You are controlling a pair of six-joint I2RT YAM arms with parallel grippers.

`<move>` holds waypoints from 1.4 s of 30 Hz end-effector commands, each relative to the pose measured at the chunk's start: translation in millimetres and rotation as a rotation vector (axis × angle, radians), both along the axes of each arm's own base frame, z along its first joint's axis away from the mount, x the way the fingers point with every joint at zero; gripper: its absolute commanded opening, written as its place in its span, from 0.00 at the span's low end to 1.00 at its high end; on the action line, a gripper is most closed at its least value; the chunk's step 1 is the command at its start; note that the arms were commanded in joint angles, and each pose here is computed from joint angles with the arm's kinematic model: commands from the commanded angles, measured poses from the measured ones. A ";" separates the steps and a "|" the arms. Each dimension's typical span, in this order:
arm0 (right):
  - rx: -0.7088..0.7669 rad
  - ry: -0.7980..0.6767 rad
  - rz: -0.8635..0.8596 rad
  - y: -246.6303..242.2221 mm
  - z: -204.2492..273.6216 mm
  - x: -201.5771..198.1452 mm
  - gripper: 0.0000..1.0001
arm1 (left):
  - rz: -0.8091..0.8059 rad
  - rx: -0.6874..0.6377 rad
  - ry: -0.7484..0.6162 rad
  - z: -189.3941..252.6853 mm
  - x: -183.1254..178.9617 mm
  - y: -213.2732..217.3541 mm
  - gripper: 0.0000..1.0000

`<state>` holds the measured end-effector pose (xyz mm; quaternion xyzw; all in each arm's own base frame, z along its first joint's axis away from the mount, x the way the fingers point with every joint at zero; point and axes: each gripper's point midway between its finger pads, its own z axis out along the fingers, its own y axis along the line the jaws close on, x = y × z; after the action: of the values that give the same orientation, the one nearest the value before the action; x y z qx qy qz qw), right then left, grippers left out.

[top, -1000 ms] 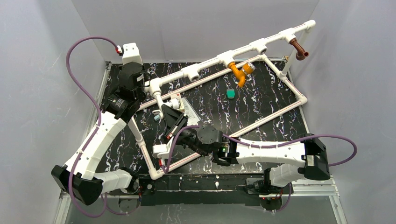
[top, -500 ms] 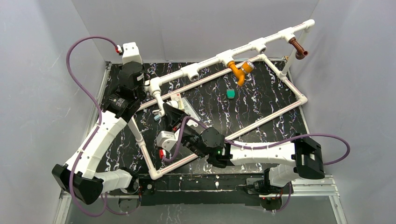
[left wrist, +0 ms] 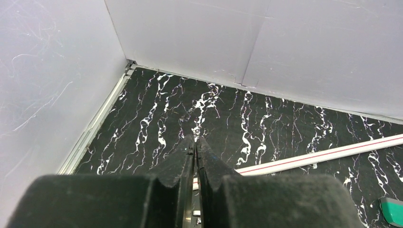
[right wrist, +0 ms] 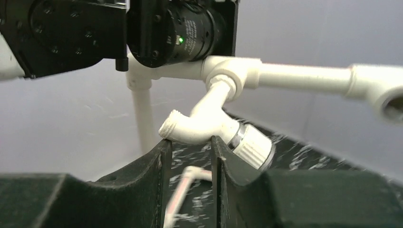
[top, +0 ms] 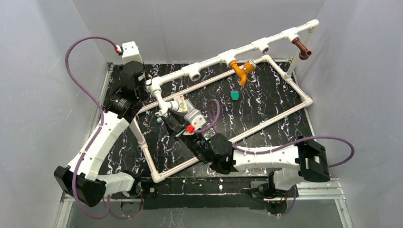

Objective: Install the water faucets

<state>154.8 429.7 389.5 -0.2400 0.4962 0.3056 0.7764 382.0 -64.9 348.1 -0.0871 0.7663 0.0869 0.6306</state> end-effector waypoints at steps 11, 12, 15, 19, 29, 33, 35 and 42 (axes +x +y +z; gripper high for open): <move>0.375 0.205 0.211 5.3 48.9 -10.1 0.01 | -0.218 0.250 0.690 -176.5 -82.5 -17.2 0.06; 0.344 0.193 0.213 5.2 47.2 -11.8 0.01 | -0.219 0.249 0.689 -176.3 -82.6 -17.4 0.06; 0.301 0.173 0.235 -0.8 47.4 -18.2 0.04 | -0.220 0.250 0.688 -176.1 -82.8 -17.7 0.06; 0.224 0.124 0.241 -11.4 44.6 -23.7 0.17 | -0.220 0.250 0.689 -176.0 -82.9 -17.6 0.06; -0.100 -0.135 0.325 -23.5 37.4 -51.1 0.69 | -0.221 0.254 0.697 -178.7 -82.6 -18.4 0.06; -0.203 -0.261 0.353 -32.2 39.0 -61.4 0.76 | -0.220 0.256 0.702 -179.7 -82.4 -18.2 0.06; -0.234 -0.293 0.343 -36.9 40.2 -61.5 0.77 | -0.219 0.258 0.704 -179.6 -82.2 -18.3 0.06; -0.272 -0.412 0.241 -50.0 53.0 -51.3 0.82 | -0.220 0.262 0.710 -181.2 -81.4 -18.8 0.06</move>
<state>98.6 389.0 419.3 -0.4506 0.3705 0.3164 0.7481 372.0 -77.2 345.4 -0.0747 0.7738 0.0677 0.6253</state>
